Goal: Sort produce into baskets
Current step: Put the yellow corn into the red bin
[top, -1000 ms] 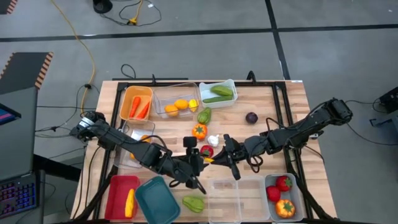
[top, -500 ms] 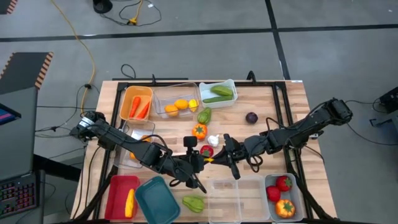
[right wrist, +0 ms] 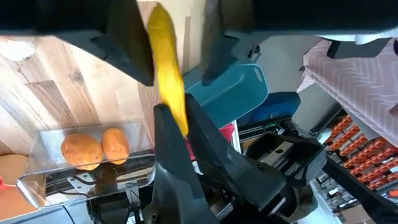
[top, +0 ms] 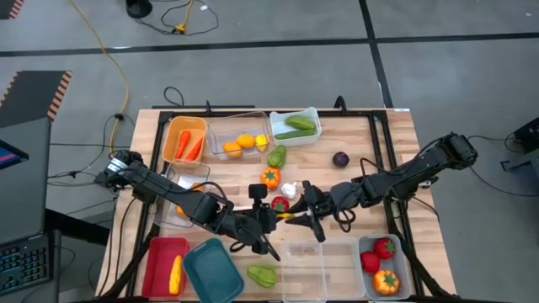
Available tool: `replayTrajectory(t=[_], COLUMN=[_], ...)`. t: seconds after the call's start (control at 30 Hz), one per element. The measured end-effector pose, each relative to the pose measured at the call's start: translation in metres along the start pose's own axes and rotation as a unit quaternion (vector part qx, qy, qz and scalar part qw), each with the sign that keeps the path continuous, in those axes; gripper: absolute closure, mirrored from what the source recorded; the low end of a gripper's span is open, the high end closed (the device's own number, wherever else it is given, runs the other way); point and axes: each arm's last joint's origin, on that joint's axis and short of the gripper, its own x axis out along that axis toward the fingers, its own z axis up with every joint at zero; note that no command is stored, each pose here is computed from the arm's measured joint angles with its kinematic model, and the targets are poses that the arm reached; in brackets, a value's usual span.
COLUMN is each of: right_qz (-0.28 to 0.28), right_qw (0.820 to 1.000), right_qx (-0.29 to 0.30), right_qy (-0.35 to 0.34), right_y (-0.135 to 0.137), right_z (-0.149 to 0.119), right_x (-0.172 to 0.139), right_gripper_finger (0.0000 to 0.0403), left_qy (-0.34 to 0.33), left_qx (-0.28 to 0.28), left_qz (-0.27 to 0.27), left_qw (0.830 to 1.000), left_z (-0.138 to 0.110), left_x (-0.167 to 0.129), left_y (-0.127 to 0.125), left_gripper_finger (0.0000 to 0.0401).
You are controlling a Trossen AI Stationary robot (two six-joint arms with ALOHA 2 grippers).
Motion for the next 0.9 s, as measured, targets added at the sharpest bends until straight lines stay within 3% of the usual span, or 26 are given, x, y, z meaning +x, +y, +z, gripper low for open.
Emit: replayTrajectory(t=[0.2, 0.33, 0.47, 0.6, 0.7, 0.8, 0.9], right_qz=[-0.002, -0.004, -0.009, -0.016, -0.019, -0.019, -0.019], right_qw=[1.000, 1.000, 1.000, 0.999, 0.999, 0.999, 0.999], right_qx=[-0.001, -0.001, -0.002, -0.005, -0.005, -0.005, -0.005], right_qy=[0.006, 0.009, 0.023, 0.039, 0.046, 0.046, 0.046], right_y=[0.000, -0.001, -0.002, -0.003, -0.004, -0.004, -0.004], right_z=[-0.001, -0.002, -0.004, -0.008, -0.009, -0.009, -0.009], right_x=[0.000, 0.000, 0.000, 0.000, -0.001, -0.001, -0.001], right_gripper_finger=[0.0154, 0.0143, 0.0143, 0.0143, 0.0143, 0.0143, 0.0143], left_qy=[0.019, 0.052, 0.125, 0.238, 0.326, 0.405, 0.466], left_qx=[0.002, -0.005, -0.034, -0.098, -0.142, -0.176, -0.195], left_qz=[-0.021, -0.045, -0.125, -0.226, -0.262, -0.267, -0.246], left_qw=[1.000, 0.998, 0.984, 0.940, 0.897, 0.857, 0.827], left_z=[0.004, 0.005, 0.002, -0.008, -0.018, -0.028, -0.040], left_x=[-0.006, -0.013, -0.026, -0.043, -0.057, -0.071, -0.086], left_y=[0.003, 0.005, 0.005, -0.002, -0.011, -0.022, -0.035], left_gripper_finger=[0.0362, 0.0362, 0.0362, 0.0362, 0.0362, 0.0362, 0.0362])
